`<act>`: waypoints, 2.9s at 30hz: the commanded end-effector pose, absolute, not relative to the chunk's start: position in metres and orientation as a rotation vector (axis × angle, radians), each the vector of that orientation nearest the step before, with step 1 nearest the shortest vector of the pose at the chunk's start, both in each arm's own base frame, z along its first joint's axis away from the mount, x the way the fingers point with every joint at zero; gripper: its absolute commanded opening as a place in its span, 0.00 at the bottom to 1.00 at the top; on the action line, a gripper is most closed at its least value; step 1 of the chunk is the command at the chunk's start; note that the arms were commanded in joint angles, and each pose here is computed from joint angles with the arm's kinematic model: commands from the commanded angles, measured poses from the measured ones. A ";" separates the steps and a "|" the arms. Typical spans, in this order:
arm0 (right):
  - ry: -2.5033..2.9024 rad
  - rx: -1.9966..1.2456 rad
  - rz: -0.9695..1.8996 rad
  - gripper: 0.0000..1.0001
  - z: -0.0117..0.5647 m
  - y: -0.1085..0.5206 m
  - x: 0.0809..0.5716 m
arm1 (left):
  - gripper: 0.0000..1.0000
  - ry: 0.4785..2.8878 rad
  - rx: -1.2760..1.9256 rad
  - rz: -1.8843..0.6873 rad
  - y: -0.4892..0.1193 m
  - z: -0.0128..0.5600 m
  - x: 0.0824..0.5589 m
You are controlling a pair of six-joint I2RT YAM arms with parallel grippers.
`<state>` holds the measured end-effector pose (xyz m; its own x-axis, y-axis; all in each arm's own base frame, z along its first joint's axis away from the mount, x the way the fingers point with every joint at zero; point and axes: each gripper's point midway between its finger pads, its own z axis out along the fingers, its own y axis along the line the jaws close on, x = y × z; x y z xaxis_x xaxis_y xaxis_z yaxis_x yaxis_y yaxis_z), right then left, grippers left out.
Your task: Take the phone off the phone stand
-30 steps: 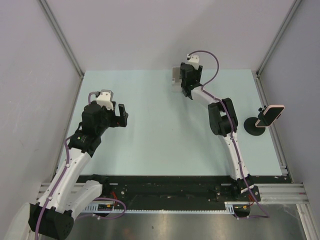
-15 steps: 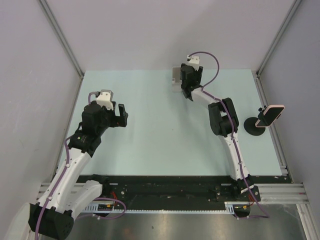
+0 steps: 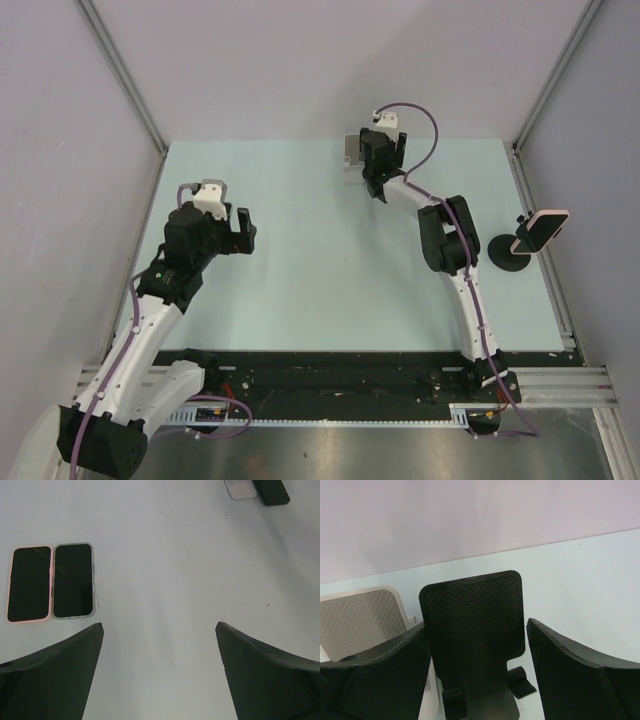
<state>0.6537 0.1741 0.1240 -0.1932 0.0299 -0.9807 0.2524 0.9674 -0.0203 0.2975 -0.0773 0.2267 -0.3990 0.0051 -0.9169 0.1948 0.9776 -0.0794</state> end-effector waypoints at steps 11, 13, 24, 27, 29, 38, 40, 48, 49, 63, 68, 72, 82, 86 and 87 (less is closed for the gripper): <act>1.583 0.250 -0.079 0.90 0.252 0.169 0.627 | 1.00 1.952 0.172 -0.193 -0.078 0.228 0.300; 1.609 0.223 -0.061 0.93 0.254 0.168 0.618 | 1.00 1.952 0.173 -0.197 -0.079 0.228 0.300; 1.705 0.153 0.031 1.00 0.317 0.100 0.526 | 1.00 1.924 0.168 -0.217 -0.080 0.238 0.297; 1.746 0.153 0.001 1.00 0.328 0.065 0.495 | 1.00 1.914 0.163 -0.224 -0.081 0.241 0.296; 1.796 0.184 -0.052 1.00 0.325 0.033 0.475 | 1.00 1.902 0.157 -0.229 -0.081 0.245 0.295; 1.752 0.583 -0.332 1.00 0.348 -0.109 0.364 | 1.00 1.861 0.142 -0.243 -0.080 0.257 0.289; 1.732 0.666 -0.400 1.00 0.342 -0.132 0.346 | 1.00 1.858 0.140 -0.244 -0.079 0.258 0.288; 1.760 0.681 -0.336 1.00 0.325 -0.149 0.346 | 1.00 1.844 0.155 -0.258 -0.082 0.261 0.284; 1.776 0.657 -0.323 1.00 0.322 -0.147 0.348 | 1.00 1.844 0.156 -0.258 -0.082 0.261 0.284; 1.957 0.917 -0.459 0.89 0.262 -0.150 0.304 | 1.00 1.840 0.191 -0.281 -0.091 0.261 0.281; 1.948 0.952 -0.475 0.70 0.258 -0.153 0.304 | 1.00 1.837 0.192 -0.284 -0.091 0.262 0.281; 1.946 0.971 -0.452 0.61 0.254 -0.155 0.310 | 1.00 1.839 0.190 -0.281 -0.091 0.262 0.281; 1.975 0.918 -0.424 0.23 0.250 -0.147 0.318 | 1.00 1.851 0.199 -0.289 -0.093 0.258 0.282; 1.962 0.809 -0.423 0.03 0.265 -0.131 0.324 | 1.00 1.858 0.213 -0.303 -0.096 0.256 0.282; 1.962 0.783 -0.409 0.00 0.268 -0.126 0.326 | 1.00 1.856 0.217 -0.305 -0.097 0.256 0.282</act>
